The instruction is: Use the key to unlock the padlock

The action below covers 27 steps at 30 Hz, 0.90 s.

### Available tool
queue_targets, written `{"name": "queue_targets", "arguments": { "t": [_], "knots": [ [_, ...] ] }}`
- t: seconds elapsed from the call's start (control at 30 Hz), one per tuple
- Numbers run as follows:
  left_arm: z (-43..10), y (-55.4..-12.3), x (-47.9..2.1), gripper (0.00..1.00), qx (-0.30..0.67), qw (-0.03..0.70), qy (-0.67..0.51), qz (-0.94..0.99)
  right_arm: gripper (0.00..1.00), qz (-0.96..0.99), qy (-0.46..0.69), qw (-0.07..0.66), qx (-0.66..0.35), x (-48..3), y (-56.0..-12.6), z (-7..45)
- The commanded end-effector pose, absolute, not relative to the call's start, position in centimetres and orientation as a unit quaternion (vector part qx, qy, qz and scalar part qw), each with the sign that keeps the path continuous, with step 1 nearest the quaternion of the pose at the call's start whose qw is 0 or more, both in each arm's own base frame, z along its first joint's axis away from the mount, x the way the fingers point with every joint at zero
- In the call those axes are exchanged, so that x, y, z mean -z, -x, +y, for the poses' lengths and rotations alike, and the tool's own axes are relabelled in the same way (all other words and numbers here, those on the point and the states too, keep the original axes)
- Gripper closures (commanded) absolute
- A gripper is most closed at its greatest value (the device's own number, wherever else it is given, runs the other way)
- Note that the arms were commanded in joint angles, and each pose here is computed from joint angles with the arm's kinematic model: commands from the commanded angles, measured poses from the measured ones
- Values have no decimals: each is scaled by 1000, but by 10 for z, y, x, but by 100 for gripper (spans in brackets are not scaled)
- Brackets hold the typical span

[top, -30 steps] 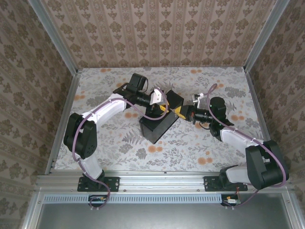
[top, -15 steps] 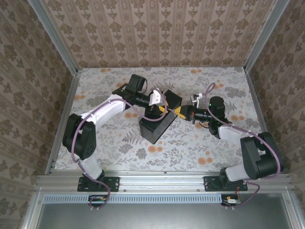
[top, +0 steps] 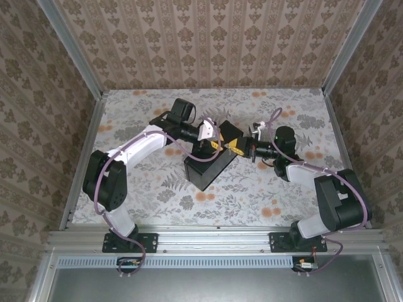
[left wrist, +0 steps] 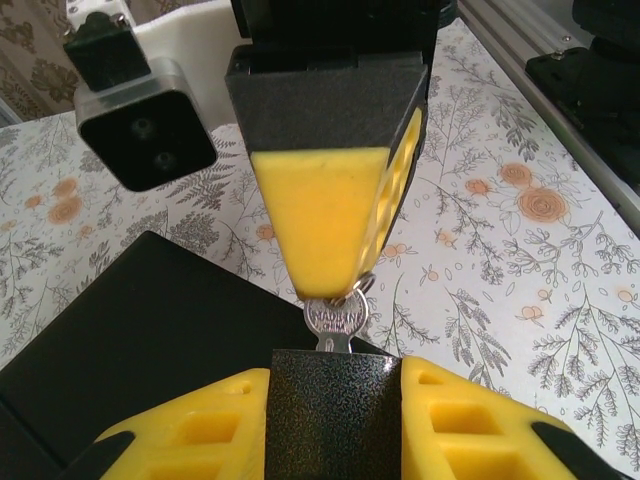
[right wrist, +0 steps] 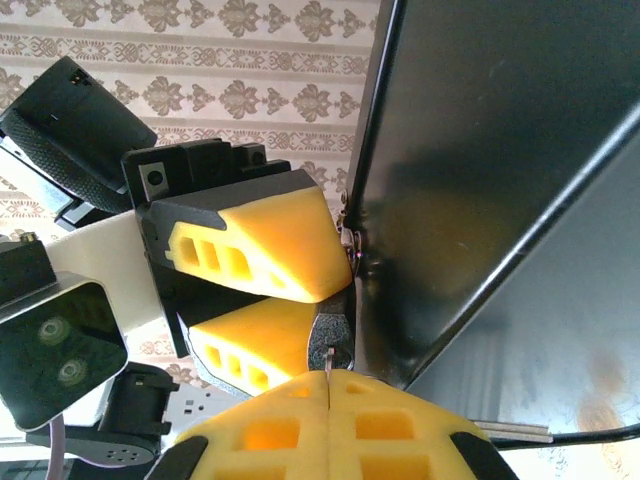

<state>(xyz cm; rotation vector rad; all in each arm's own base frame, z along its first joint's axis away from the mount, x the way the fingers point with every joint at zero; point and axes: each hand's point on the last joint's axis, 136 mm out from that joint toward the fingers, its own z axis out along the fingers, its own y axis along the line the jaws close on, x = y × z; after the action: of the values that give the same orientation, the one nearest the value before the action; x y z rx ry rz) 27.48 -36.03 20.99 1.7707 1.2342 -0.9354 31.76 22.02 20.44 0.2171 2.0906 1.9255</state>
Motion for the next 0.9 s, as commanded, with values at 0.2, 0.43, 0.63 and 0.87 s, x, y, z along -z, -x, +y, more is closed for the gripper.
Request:
{"name": "queue_targets", "arguments": {
  "t": [0.2,0.43,0.63,0.87],
  "knots": [
    [-370,-258,-237,78,388,408,-699,441,100,711,-21,157,-685,-237,-313,258],
    [-367,-260,-238,78,397,409,-691,443,95,725,-15,161,-669,-236,-304,254],
    [-354,-259,-225,79,407,377,-692,462,57,777,-18,235,-583,-238,-306,193],
    [-352,-262,-226,78,425,368,-681,469,55,796,101,340,-490,-248,-299,178]
  ]
}}
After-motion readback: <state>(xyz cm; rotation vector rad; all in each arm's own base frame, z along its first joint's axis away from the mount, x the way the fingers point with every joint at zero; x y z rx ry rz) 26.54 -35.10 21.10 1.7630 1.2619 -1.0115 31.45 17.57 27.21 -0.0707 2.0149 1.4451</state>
